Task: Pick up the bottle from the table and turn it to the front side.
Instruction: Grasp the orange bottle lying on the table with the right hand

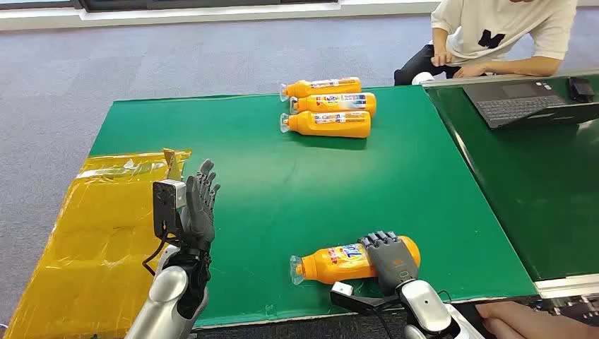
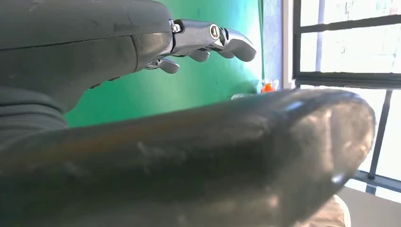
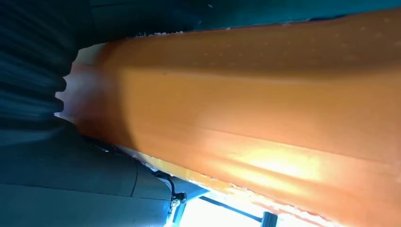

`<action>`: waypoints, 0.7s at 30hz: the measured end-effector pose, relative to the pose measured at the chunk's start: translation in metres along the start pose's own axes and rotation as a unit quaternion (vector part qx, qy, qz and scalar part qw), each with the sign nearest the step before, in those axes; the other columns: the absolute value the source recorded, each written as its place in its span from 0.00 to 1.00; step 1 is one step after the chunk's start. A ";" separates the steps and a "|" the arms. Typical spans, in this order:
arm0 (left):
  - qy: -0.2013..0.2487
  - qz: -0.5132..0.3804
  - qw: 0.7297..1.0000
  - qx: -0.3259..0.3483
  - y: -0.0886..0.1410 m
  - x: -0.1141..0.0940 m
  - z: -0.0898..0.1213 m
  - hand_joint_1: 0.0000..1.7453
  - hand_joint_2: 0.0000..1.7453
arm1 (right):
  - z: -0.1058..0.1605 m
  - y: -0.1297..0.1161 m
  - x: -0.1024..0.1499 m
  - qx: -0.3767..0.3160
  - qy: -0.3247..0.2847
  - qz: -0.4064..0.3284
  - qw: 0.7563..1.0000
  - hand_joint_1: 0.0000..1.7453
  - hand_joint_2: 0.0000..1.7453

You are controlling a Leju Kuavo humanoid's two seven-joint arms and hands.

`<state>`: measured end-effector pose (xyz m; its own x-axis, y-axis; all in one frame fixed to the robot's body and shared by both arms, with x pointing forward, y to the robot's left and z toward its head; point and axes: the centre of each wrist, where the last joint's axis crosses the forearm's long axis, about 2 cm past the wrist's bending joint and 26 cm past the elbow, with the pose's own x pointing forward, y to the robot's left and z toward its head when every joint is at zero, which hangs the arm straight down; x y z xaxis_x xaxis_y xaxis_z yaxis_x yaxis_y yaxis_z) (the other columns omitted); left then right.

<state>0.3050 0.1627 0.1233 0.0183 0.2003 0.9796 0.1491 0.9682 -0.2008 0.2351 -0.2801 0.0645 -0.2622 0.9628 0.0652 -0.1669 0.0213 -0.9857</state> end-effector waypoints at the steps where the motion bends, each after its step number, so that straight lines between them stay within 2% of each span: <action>1: -0.001 -0.002 1.000 0.003 0.000 0.000 0.000 0.00 0.00 | 0.000 0.000 0.000 0.000 0.000 0.000 1.000 1.00 1.00; 21: -0.004 -0.010 1.000 0.013 -0.001 0.000 0.002 0.00 0.00 | 0.001 0.001 0.005 -0.006 0.002 -0.010 1.000 1.00 1.00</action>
<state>0.3029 0.1624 0.1231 0.0074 0.1815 0.9834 0.1238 0.9757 -0.1810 0.2329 -0.2759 0.0644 -0.2561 0.9630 0.0841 -0.1612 0.0433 -0.9860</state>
